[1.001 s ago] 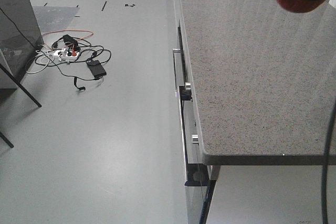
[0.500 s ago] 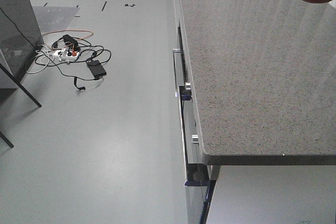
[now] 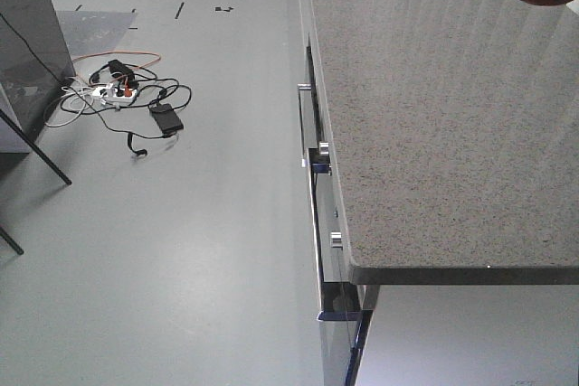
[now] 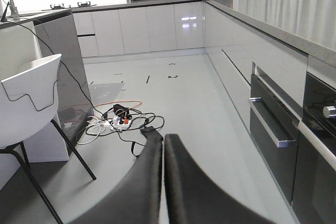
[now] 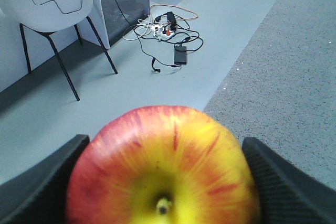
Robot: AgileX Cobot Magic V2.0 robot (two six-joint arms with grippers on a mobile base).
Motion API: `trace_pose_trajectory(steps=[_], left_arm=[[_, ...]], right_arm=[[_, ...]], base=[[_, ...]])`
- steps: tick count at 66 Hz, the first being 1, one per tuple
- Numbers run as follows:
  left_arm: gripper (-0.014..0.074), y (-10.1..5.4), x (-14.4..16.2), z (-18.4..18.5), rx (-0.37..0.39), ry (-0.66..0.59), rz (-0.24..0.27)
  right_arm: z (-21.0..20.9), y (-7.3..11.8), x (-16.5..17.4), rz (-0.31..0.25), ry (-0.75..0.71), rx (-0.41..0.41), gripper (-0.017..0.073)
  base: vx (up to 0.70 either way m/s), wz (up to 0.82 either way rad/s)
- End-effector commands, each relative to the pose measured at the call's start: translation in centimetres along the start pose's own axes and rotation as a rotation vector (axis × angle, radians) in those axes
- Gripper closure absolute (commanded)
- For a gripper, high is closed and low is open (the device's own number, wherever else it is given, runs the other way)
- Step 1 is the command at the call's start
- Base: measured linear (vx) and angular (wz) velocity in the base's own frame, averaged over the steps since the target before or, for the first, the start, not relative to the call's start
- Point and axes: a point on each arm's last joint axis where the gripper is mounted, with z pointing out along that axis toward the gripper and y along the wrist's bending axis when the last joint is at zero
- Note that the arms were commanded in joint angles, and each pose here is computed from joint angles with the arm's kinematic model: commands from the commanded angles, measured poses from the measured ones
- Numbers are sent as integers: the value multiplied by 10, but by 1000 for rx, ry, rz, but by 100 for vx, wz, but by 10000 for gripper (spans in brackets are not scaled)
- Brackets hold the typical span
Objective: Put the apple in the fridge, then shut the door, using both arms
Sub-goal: 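Drive the base away from the countertop holding the apple in the right gripper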
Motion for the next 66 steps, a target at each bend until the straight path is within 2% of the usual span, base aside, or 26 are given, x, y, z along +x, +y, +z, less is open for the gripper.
trace_pose_trajectory(steps=[1, 43, 66], left_arm=[[601, 0, -15, -3, 3, -111, -11], [601, 0, -15, -3, 3, -111, -11], [601, 0, -15, -3, 3, -111, -11]], right_arm=[[-17, 7, -15, -18, -119, 17, 445], [-17, 7, -15, -18, -119, 17, 445], [-17, 7, -15, -16, -120, 16, 445]], base=[[0, 0], [0, 2], [-3, 28]])
